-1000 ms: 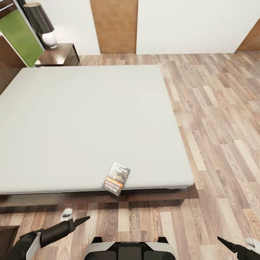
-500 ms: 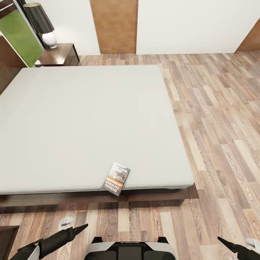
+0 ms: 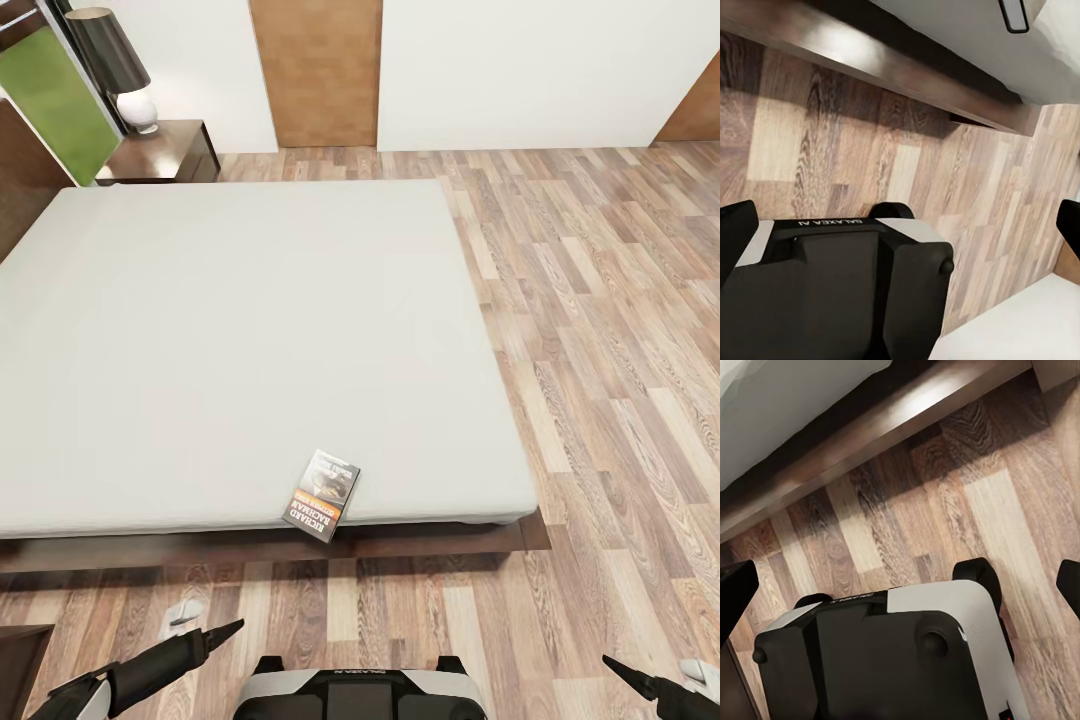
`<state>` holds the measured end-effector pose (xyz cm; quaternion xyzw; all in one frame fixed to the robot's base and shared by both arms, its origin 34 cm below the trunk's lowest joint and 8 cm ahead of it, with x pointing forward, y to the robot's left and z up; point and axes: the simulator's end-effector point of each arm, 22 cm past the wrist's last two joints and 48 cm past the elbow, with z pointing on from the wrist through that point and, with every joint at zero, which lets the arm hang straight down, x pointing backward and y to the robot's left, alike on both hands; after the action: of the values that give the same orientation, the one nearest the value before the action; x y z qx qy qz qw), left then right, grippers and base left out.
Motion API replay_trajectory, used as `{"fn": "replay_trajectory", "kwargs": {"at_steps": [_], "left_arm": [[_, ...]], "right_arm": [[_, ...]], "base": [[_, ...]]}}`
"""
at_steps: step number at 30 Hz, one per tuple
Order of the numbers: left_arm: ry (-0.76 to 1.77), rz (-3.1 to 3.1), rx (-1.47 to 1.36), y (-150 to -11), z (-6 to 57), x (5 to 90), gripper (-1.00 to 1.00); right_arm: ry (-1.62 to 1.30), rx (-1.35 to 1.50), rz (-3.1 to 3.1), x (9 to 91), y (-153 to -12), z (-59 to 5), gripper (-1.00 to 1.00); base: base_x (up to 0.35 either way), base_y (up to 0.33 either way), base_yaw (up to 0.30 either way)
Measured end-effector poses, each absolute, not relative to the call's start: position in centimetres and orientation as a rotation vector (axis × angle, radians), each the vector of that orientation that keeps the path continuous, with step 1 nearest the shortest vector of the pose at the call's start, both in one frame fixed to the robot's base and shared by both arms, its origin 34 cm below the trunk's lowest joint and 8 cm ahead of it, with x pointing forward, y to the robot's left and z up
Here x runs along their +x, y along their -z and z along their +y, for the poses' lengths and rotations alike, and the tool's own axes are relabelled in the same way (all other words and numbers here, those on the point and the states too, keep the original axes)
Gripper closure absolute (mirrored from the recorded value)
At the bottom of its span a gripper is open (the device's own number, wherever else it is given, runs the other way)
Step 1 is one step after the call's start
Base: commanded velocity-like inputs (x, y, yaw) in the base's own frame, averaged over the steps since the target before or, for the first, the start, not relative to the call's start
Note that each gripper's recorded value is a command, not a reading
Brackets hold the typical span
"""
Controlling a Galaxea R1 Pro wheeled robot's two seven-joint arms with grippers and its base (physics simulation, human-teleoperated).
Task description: In the bedroom, move the book from the bed onto either nightstand, and place the two sandals side by side next to the bed.
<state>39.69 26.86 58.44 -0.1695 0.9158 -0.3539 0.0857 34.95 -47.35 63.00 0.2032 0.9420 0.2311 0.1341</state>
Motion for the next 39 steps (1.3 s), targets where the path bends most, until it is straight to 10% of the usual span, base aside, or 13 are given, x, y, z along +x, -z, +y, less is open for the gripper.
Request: {"fn": "replay_trajectory", "kwargs": {"at_steps": [39], "left_arm": [[1.064, 2.738, -0.523, -58.35, 26.57, 39.16, -1.00]], "right_arm": [[-0.669, 0.589, 2.731, 34.93, -62.98, -47.35, -1.00]], "base": [[-0.053, 0.000, 0.025]]}}
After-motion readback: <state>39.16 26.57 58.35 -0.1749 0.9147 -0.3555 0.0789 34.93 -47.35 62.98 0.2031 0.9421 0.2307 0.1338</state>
